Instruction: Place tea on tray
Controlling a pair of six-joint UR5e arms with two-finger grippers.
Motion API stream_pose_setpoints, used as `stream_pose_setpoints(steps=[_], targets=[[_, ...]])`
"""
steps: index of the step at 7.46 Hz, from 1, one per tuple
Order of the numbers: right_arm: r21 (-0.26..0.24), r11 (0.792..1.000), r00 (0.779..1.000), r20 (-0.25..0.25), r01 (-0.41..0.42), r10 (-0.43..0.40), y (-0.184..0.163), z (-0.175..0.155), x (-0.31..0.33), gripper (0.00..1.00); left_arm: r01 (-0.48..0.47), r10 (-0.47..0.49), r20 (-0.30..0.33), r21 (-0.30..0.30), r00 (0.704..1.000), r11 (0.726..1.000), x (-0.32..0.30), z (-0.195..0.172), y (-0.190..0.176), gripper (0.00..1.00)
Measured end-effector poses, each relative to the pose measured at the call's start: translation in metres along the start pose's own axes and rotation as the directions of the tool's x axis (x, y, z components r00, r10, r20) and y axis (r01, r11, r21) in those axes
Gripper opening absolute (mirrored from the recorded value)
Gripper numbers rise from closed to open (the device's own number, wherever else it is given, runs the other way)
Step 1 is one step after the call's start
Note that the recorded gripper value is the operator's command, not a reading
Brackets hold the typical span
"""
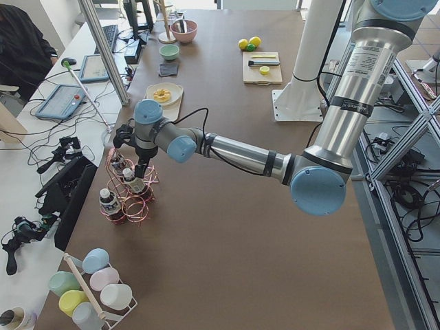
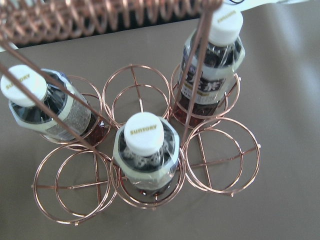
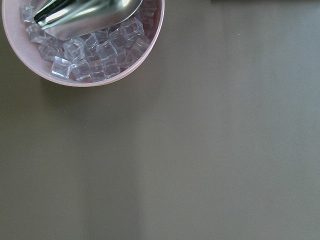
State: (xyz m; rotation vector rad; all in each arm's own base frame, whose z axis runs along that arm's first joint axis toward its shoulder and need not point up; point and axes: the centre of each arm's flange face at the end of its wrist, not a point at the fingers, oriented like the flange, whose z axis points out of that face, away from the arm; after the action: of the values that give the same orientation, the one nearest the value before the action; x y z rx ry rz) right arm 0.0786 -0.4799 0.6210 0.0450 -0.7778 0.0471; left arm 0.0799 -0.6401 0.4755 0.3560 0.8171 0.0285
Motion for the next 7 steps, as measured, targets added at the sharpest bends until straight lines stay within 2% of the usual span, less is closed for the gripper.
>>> stream_pose_setpoints(steps=[2, 4, 7], targets=[[-0.003, 1.000, 1.000, -0.001, 0.002, -0.002, 0.000, 0.001, -0.001, 1.00, 0.018, -0.019, 0.036, 0.036, 0.999, 0.999, 0.001, 0.000, -0.016, 0.97], [-0.004, 1.000, 1.000, -0.001, 0.002, -0.003, 0.000, 0.002, -0.001, 1.00, -0.007, -0.003, 0.094, 0.106, 0.996, 0.994, -0.013, 0.006, -0.022, 0.95], [-0.005, 1.000, 1.000, -0.001, 0.004, -0.004, -0.001, 0.002, -0.001, 1.00, -0.007, -0.008, 0.091, 0.169, 0.996, 0.986, -0.025, 0.022, -0.026, 0.92]])
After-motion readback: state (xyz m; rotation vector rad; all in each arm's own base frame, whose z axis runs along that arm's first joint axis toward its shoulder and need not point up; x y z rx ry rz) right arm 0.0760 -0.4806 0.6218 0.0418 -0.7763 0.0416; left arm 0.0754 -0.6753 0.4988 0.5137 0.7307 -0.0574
